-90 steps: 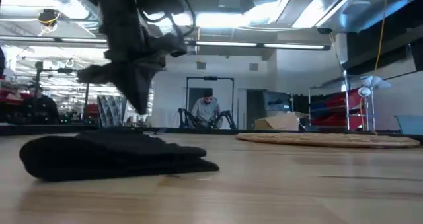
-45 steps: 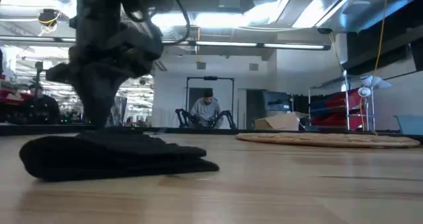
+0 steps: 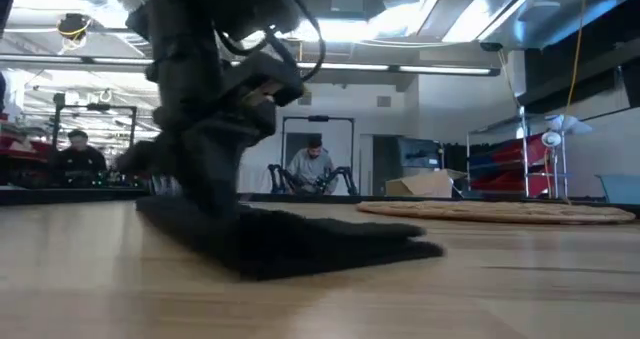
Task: Set table place
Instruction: Fold the black table napkin
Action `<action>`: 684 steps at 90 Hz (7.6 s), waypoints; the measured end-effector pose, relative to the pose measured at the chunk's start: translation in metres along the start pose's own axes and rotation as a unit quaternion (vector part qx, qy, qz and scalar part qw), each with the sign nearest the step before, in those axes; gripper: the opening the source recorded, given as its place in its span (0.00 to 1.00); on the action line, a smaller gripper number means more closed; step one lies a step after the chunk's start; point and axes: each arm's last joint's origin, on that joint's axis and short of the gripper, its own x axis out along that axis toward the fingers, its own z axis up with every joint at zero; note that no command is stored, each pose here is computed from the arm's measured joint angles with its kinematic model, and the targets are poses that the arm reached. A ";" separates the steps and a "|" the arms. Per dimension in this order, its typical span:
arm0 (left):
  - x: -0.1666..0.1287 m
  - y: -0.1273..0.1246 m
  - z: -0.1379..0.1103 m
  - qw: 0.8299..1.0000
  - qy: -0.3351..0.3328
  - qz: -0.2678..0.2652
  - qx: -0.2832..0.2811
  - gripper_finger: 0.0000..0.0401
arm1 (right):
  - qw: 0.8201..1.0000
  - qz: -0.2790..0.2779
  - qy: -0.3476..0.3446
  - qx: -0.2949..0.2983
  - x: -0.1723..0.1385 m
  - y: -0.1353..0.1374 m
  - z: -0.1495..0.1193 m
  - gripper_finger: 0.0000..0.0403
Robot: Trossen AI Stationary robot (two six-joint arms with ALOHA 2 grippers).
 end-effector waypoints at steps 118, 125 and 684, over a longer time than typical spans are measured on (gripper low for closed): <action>-0.016 -0.033 0.040 0.986 -0.089 -0.135 0.032 0.00 | 0.999 0.031 -0.008 -0.026 0.000 0.002 0.002 0.00; -0.020 -0.042 0.046 0.973 -0.121 -0.183 0.066 0.00 | 0.999 0.037 -0.008 -0.026 0.000 0.002 0.002 0.00; 0.010 -0.100 -0.063 0.742 -0.087 -0.020 0.665 0.32 | 0.984 0.003 0.159 -0.082 0.014 0.002 -0.034 0.21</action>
